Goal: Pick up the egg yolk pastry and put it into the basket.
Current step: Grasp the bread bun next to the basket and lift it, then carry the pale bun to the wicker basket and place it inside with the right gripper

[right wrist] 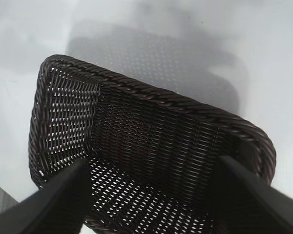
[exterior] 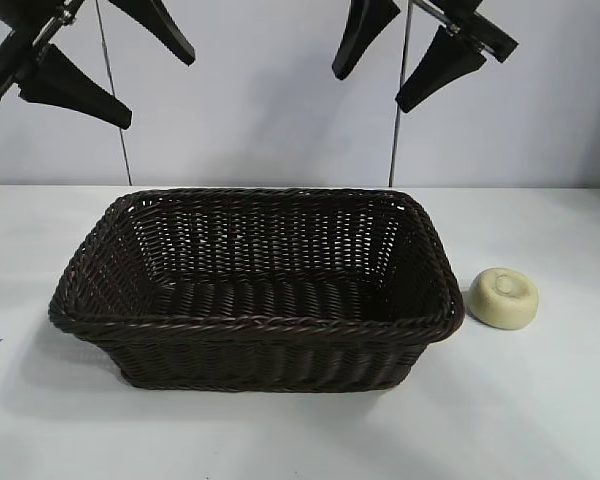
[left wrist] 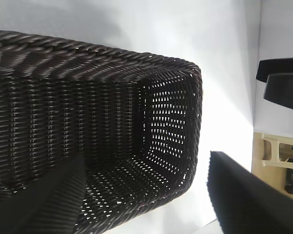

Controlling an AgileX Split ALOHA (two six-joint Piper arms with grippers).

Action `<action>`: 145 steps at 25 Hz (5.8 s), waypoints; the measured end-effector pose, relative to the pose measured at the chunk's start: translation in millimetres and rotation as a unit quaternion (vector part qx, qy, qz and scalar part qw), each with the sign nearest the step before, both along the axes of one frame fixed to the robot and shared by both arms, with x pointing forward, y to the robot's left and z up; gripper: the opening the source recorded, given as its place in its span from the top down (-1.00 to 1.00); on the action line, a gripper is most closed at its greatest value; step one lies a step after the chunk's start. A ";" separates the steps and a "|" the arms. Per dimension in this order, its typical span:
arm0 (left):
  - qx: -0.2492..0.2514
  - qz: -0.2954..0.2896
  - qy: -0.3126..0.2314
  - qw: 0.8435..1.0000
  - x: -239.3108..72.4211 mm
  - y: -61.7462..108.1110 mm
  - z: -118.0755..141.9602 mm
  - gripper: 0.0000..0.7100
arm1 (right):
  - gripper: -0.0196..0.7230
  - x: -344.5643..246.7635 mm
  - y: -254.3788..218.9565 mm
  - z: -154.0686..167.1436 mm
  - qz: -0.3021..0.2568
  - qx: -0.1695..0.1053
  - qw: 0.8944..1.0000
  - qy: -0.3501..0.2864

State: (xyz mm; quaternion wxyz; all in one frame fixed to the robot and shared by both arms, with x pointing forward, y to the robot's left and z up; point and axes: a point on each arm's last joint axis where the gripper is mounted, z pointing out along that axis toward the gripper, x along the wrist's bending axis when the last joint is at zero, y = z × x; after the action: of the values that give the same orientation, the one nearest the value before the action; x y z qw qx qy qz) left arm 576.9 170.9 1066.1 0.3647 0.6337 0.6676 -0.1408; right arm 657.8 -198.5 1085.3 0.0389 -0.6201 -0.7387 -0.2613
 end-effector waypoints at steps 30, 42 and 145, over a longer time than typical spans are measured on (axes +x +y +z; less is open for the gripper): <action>0.002 -0.004 0.004 1.000 -1.0 0.0 -0.4 -0.44 | -0.44 -38.1 -54.1 -42.9 -0.029 -0.092 0.992 0.084; 0.006 -0.017 -0.003 1.000 -1.6 -0.2 -0.5 -0.44 | -0.44 -46.5 -81.9 -49.0 -0.045 -0.136 0.986 0.085; 0.008 -0.025 -0.002 1.000 -2.8 -0.3 -0.9 -0.44 | 0.86 -62.8 91.7 -29.6 0.137 0.009 0.990 0.043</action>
State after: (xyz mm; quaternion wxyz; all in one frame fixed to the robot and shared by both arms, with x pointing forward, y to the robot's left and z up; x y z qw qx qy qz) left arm 574.1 170.6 1065.2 0.3570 0.6535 0.6519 -0.1433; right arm 595.1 -106.7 1055.7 0.1113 -0.5229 -0.8123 -0.2334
